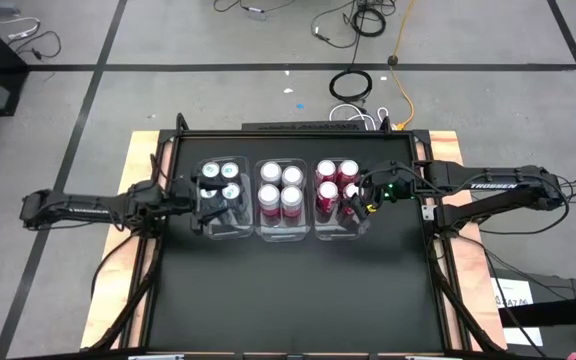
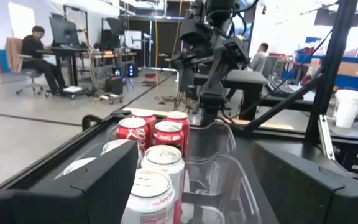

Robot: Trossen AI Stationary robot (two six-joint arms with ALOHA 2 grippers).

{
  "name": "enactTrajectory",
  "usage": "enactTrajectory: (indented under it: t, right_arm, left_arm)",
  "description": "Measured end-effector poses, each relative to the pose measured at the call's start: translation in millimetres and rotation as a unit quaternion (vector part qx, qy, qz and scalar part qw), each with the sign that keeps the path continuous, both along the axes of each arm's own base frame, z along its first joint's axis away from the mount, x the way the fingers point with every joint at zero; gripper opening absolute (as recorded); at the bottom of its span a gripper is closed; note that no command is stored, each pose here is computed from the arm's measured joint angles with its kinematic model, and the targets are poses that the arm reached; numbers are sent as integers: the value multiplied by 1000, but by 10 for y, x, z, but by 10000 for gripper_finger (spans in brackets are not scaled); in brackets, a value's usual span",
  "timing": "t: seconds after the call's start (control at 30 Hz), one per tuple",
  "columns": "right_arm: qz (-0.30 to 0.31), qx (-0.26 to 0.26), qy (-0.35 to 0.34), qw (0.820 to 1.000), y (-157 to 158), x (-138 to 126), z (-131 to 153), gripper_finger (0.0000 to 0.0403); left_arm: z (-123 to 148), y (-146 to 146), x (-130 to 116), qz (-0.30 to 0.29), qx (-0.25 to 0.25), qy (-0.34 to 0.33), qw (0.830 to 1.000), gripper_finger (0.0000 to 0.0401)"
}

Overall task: Sort soda cans
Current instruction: Return to Home Position

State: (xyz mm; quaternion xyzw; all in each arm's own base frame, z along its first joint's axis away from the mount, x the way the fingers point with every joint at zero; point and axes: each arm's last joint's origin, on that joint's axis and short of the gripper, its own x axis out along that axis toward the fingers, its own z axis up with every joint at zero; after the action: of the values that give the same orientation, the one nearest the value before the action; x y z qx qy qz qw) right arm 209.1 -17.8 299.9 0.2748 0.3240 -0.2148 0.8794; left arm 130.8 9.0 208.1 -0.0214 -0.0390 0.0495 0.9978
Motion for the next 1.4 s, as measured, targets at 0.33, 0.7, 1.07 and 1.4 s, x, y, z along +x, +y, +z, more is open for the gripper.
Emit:
enactTrajectory:
  t: [0.33, 0.7, 1.07, 1.4]
  right_arm:
    - [0, 0, 1, 1000, 0, -1, -1, 377]
    - [12, -11, 11, 1000, 0, -11, -11, 377]
    - [21, -20, 26, 999, 0, -27, -27, 377]
    - [21, -20, 25, 999, 0, -27, -26, 377]
  left_arm:
    - [-311, -11, -168, -2, -21, -3, 1000, 325]
    - [-329, -24, -343, -8, -27, -16, 999, 325]
    - [-425, -34, -324, -22, -26, 35, 999, 325]
    - [-452, -33, -303, -21, -27, 52, 998, 325]
